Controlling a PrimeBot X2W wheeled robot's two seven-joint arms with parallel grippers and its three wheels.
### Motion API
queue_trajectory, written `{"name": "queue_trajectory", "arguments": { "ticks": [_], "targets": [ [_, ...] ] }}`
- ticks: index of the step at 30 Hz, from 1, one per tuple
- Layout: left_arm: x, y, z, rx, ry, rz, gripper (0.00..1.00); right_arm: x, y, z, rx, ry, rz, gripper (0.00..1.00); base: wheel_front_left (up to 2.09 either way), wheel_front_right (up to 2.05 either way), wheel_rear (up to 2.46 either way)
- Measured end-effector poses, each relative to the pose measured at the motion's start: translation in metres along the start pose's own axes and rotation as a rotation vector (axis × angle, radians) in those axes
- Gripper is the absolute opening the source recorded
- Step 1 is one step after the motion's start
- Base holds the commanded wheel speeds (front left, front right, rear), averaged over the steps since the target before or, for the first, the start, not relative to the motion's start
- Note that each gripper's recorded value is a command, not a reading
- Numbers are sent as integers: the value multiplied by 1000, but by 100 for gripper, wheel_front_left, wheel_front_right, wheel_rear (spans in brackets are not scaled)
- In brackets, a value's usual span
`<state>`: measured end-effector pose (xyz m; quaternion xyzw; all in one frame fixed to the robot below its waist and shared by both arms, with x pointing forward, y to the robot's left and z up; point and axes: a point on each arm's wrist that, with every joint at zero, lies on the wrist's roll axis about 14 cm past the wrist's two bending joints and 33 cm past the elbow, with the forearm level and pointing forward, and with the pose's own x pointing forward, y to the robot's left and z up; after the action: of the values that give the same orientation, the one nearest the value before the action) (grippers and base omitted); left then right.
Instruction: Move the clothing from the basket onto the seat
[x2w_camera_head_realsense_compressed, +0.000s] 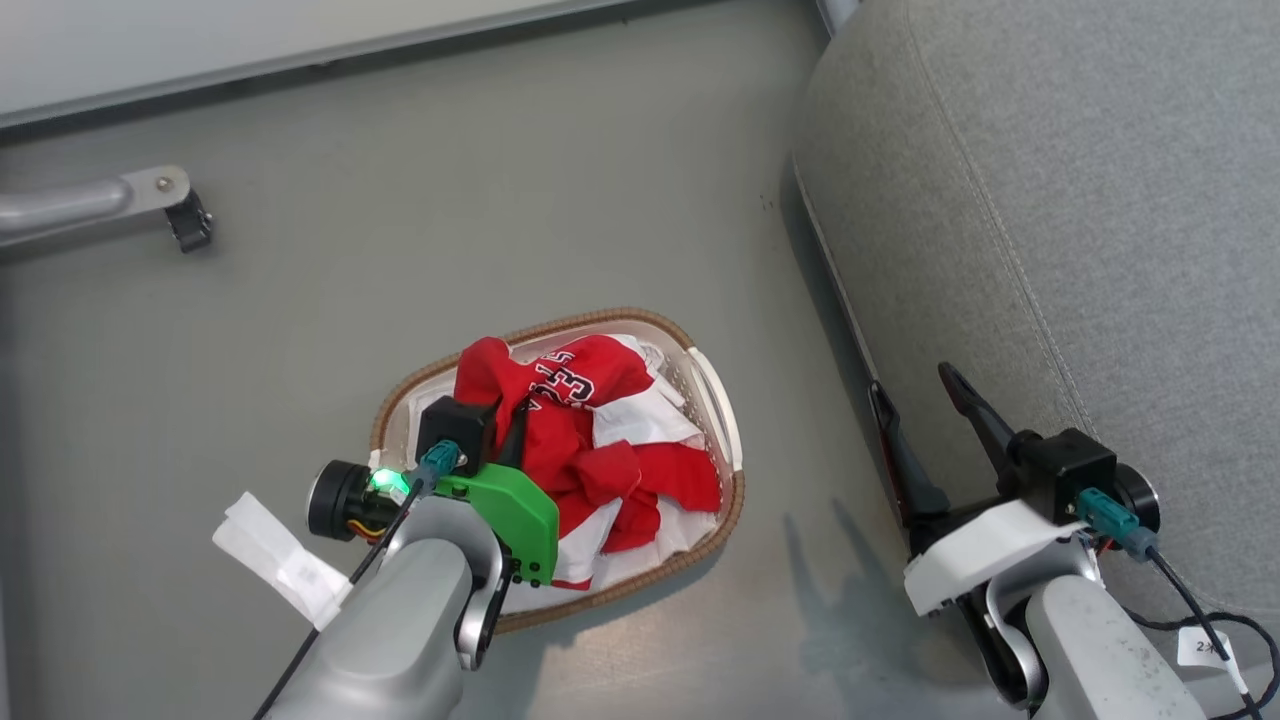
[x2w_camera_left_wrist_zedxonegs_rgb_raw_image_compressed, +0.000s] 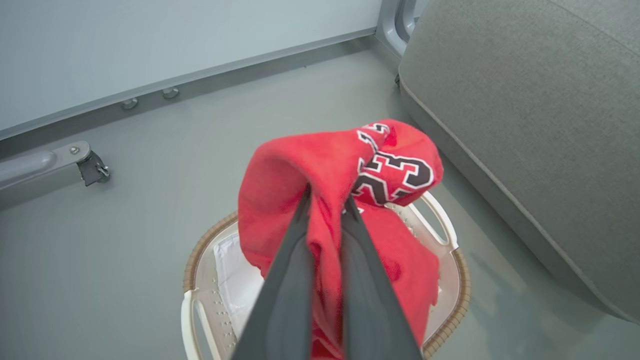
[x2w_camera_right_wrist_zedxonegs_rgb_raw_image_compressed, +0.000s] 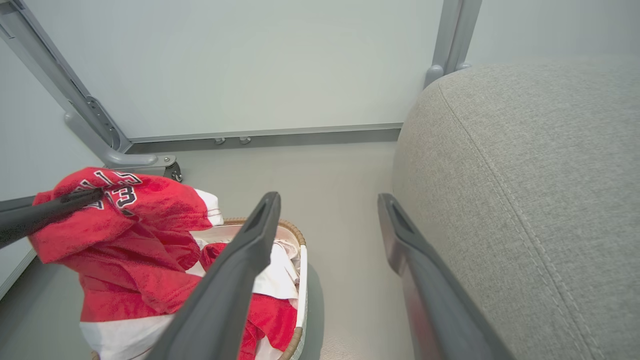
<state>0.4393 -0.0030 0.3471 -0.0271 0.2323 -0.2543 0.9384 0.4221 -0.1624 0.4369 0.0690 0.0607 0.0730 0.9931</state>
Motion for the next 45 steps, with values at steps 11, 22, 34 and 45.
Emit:
{"name": "queue_trajectory", "arguments": {
  "ticks": [11,22,34,45],
  "targets": [
    [-50,-3,96,-39,-321,31,0,-23,36,18,4,-51,79,100,0,0,0],
    [-103,-37,185,-19,-610,-54,0,-44,69,28,0,-84,164,100,0,0,0],
    [-114,-73,204,-30,-658,-158,0,-23,152,61,-70,-164,443,100,0,0,0],
    [-118,-85,201,-66,-638,-191,0,5,208,82,-133,-201,600,100,0,0,0]
  ]
}}
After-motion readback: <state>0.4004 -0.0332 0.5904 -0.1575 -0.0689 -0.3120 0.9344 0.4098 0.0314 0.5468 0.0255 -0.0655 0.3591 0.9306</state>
